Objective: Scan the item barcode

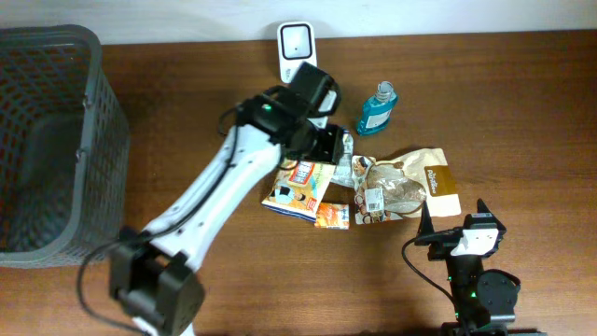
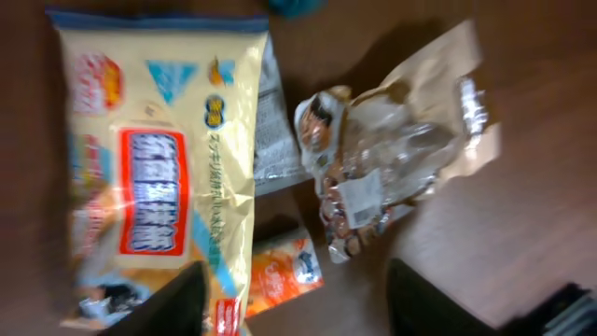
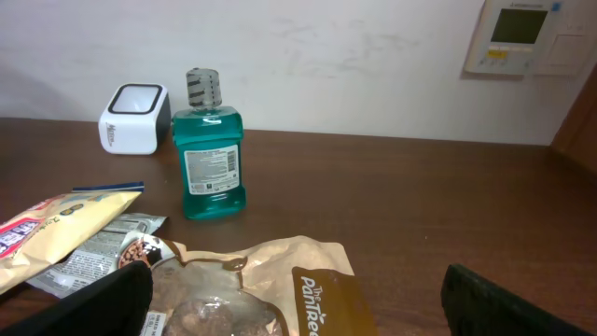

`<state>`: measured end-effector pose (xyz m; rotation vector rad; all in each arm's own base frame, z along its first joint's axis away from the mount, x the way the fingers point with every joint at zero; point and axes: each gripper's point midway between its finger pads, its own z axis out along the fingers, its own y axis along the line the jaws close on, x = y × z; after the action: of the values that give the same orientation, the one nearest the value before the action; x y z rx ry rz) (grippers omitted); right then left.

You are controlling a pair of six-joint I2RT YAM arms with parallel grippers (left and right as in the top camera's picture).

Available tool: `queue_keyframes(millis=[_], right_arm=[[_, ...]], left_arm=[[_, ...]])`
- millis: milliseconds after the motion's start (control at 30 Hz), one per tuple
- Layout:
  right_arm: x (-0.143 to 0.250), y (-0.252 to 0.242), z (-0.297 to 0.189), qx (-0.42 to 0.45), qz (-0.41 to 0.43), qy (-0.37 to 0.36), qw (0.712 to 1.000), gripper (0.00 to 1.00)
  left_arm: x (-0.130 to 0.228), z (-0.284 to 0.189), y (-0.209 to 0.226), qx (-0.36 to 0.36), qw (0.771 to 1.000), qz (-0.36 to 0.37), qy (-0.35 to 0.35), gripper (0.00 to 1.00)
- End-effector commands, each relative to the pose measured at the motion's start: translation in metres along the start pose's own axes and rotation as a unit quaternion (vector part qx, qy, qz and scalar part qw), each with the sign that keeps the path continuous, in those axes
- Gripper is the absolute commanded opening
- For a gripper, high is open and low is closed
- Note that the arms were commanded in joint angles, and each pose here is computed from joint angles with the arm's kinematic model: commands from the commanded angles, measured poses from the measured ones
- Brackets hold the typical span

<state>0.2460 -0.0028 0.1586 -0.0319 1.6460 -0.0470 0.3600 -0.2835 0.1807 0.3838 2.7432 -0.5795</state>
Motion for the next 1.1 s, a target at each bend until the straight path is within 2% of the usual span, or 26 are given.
queue_keyframes(millis=[0, 33, 133, 167, 267, 400, 600, 967, 1067], right_arm=[[0.003, 0.000, 0.000, 0.001, 0.001, 0.002, 1.000, 0.98], [0.003, 0.000, 0.000, 0.001, 0.001, 0.003, 1.000, 0.98], [0.003, 0.000, 0.000, 0.001, 0.001, 0.003, 1.000, 0.98], [0.003, 0.000, 0.000, 0.001, 0.001, 0.003, 1.000, 0.98], [0.003, 0.000, 0.000, 0.001, 0.001, 0.003, 1.000, 0.98], [0.003, 0.000, 0.000, 0.001, 0.001, 0.003, 1.000, 0.98], [0.003, 0.000, 0.000, 0.001, 0.001, 0.003, 1.000, 0.98], [0.003, 0.000, 0.000, 0.001, 0.001, 0.003, 1.000, 0.98], [0.003, 0.000, 0.000, 0.001, 0.001, 0.002, 1.000, 0.99]], left_arm=[[-0.008, -0.044, -0.003, 0.005, 0.999, 0.008, -0.038, 0.49], [-0.004, -0.046, -0.002, 0.003, 0.999, 0.007, -0.033, 0.49], [0.011, -0.046, 0.002, -0.008, 1.000, 0.001, -0.002, 0.69], [0.019, -0.046, 0.008, -0.022, 1.000, -0.003, 0.011, 0.72], [0.038, -0.048, 0.018, -0.045, 0.998, -0.012, 0.048, 0.78], [0.052, -0.055, 0.021, -0.053, 0.996, -0.018, 0.072, 0.82], [0.072, -0.081, 0.046, -0.124, 0.988, -0.020, 0.088, 0.99], [0.100, -0.113, 0.073, -0.204, 0.972, -0.017, 0.119, 0.99], [0.102, -0.114, 0.074, -0.206, 0.971, -0.018, 0.123, 0.99]])
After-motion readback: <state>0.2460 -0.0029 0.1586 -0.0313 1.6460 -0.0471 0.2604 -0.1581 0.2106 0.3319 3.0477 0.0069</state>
